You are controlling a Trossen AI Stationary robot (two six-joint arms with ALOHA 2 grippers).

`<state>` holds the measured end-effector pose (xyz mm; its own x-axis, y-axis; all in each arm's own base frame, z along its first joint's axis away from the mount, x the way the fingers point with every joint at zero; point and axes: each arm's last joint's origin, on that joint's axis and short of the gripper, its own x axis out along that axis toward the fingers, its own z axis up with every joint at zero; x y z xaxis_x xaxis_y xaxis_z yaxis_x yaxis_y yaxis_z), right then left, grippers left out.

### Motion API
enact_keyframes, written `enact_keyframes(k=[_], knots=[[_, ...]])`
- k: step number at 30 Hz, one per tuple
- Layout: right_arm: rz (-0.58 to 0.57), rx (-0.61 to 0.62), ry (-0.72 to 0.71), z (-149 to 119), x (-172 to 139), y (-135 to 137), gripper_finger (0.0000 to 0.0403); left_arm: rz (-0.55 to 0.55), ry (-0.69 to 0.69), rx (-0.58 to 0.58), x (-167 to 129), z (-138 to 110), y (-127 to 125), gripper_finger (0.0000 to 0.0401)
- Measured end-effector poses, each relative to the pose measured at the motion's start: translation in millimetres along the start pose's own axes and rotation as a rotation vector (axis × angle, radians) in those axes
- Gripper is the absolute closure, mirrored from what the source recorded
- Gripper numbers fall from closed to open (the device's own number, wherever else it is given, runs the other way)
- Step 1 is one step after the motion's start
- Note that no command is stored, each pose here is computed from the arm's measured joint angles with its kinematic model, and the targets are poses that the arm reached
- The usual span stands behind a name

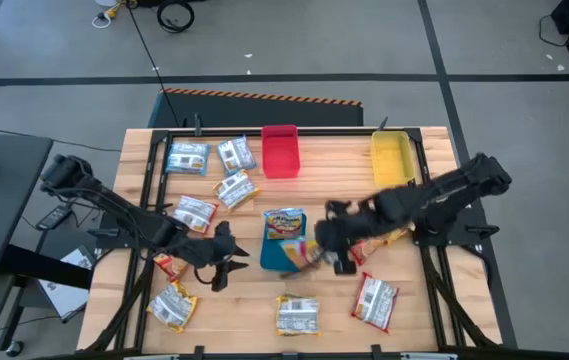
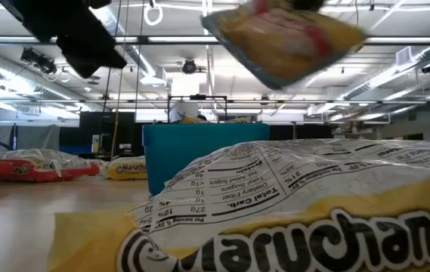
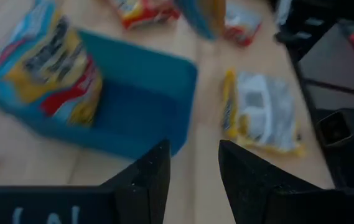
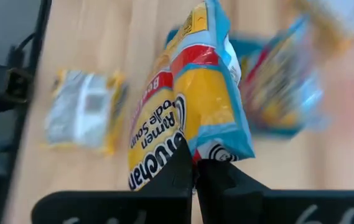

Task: Sort Maruchan noodles
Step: Put the blue noodle pack into the blue bin

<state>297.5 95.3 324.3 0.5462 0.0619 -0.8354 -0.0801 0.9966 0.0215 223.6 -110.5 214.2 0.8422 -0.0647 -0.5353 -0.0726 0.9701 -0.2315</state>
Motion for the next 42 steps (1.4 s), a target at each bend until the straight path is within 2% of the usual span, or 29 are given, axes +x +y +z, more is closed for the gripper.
enact_keyframes(k=[5,8,13,16,20,24,30,34,39,42], knots=[[-0.107,-0.219,-0.163,24.3,-5.3,-30.3,0.0395,0.122,0.123,-0.078,1.7,-8.7,18.0,0.0260],[-0.139,-0.275,-0.184,31.2,2.9,-41.8,0.0395,0.201,0.188,-0.118,8.9,-14.8,28.9,0.0260],[-0.137,-0.323,-0.015,25.8,43.5,-49.2,0.0395,0.226,0.210,-0.118,22.5,-17.1,35.9,0.0260],[-0.143,-0.377,0.126,16.7,66.9,-48.3,0.0395,0.184,0.192,-0.117,32.4,-14.6,36.8,0.0260],[-0.208,-0.460,0.254,7.5,80.1,-46.0,0.0395,0.085,0.190,-0.123,44.4,-12.5,35.9,0.0260],[-0.212,-0.521,0.264,7.4,81.7,-44.1,0.0395,0.054,0.179,-0.110,50.3,-11.3,37.1,0.0260],[-0.165,-0.584,0.263,8.0,88.2,-43.1,0.0389,0.055,0.138,-0.068,51.8,-4.6,42.8,0.0260],[-0.242,-0.614,0.278,8.1,83.7,-44.8,0.0389,0.112,0.084,-0.034,53.2,2.6,52.5,0.0260],[-0.235,-0.592,0.267,13.6,68.7,-46.4,0.0390,0.208,-0.063,0.030,55.2,20.0,67.1,0.0260],[-0.210,-0.562,0.272,14.6,66.2,-50.0,0.0390,0.198,-0.170,0.065,55.1,32.8,70.2,0.0260]])
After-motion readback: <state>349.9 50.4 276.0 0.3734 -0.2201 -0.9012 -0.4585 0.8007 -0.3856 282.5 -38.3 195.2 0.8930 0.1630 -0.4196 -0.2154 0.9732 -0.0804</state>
